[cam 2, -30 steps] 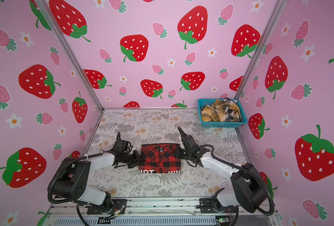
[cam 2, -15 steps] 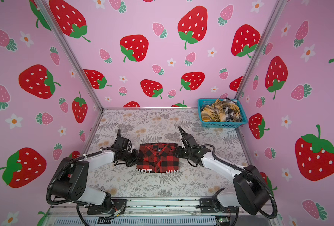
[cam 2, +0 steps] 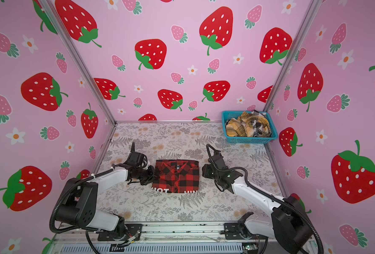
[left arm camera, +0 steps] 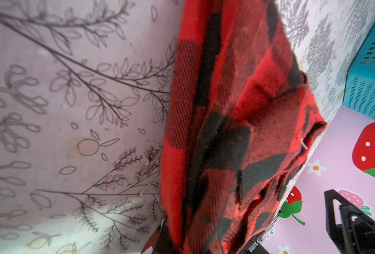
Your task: Fold and stack the long sleeve shirts
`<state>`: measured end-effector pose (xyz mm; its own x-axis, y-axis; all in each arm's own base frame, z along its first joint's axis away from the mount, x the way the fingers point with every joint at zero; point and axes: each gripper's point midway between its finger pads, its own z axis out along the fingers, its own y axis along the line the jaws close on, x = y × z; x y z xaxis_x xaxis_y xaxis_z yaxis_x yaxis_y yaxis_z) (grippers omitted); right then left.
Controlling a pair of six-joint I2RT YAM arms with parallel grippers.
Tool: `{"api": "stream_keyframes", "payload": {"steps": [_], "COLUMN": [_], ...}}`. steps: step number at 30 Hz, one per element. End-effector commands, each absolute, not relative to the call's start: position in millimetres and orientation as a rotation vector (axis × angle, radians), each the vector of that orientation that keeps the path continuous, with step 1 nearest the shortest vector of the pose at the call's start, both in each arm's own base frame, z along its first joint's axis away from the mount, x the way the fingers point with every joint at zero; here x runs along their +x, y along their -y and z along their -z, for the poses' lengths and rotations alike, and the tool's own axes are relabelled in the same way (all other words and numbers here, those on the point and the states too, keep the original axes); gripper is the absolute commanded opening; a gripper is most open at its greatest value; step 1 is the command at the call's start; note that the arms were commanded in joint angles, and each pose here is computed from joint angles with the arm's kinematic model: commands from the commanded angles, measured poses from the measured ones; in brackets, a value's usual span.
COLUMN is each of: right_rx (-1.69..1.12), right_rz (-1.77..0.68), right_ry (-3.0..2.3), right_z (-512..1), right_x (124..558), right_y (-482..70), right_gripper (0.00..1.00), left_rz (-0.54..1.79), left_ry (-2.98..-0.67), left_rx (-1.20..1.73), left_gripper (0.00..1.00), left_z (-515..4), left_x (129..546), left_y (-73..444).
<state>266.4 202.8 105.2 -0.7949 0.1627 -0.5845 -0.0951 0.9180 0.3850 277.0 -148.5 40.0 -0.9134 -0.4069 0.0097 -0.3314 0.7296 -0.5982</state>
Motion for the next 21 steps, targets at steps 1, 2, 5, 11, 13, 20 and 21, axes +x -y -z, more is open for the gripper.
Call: {"api": "stream_keyframes", "payload": {"steps": [1, 2, 5, 11, 13, 20, 21], "right_rx": [0.157, 0.161, 0.149, 0.113, 0.094, 0.022, 0.022], "right_rz": [-0.415, -0.411, -0.428, -0.494, -0.547, -0.619, -0.617], "right_ry": [-2.407, -2.401, -2.394, -2.402, -2.395, -2.403, -2.405], "right_z": [-100, -100, -101, -106, -109, -112, -111], "right_x": [267, 266, 263, 262, 262, 261, 261], "right_y": [-176, -174, -174, -182, -188, -203, -202], "right_gripper": [0.57, 0.58, 0.58, 0.57, 0.57, 0.55, 0.55], "left_rz": [0.915, 0.913, 0.907, 0.876, 0.853, 0.736, 0.698], "left_ry": [-2.783, -2.783, -2.782, -2.784, -2.785, -2.808, -2.816], "left_rx": [-0.596, -0.597, -0.597, -0.582, -0.575, -0.551, -0.553], "left_gripper": [0.0, 0.0, 0.0, 0.0, 0.0, 0.0, 0.0], "left_z": [-45, -45, -44, -50, -52, -58, -59], "left_x": [286, 285, 286, 293, 295, 303, 305], "left_y": [147, 147, 147, 145, 143, 132, 128]}}
